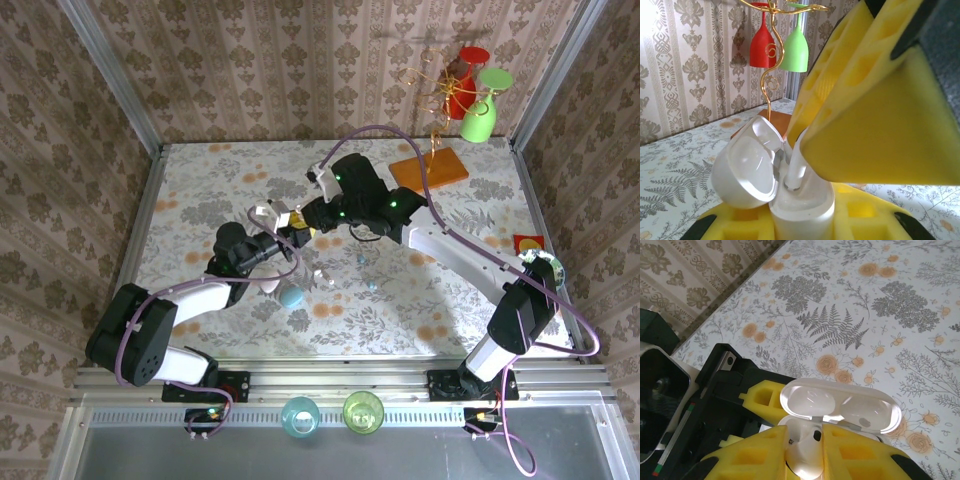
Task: Insert wireless bluetooth earbuds into charging case
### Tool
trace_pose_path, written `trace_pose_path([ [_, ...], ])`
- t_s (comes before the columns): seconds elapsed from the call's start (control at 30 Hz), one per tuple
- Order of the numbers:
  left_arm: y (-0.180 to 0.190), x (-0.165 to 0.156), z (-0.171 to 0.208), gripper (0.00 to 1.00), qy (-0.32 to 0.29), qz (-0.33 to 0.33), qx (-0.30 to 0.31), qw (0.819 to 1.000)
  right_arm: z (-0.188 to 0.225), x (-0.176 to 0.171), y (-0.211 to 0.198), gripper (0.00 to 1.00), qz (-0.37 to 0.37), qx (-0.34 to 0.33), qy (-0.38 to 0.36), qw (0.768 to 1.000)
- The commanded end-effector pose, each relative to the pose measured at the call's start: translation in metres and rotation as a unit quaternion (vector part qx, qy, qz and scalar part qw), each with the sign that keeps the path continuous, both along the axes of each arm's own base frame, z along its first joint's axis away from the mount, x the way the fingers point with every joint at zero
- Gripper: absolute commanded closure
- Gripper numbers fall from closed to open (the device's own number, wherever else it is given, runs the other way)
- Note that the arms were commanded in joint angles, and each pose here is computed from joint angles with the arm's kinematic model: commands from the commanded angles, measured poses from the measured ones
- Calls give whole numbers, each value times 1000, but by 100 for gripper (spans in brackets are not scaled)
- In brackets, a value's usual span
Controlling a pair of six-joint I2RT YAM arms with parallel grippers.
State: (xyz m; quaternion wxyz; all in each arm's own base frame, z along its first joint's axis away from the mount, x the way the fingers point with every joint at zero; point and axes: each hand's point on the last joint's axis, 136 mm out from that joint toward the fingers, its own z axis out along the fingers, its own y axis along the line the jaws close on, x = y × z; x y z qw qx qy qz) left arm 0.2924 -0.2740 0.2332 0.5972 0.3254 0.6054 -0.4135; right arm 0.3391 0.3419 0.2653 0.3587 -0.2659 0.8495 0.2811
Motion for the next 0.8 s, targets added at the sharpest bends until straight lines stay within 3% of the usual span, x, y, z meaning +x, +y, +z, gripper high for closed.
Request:
trace_pose_path([
  [0.0, 0, -10, 12, 100, -52, -19, -5, 998, 15, -6, 5, 76, 19, 18, 8, 1000],
  [0.77, 1, -14, 8, 100, -100, -18, 14, 995, -4, -18, 0, 76, 39, -25, 37, 998],
])
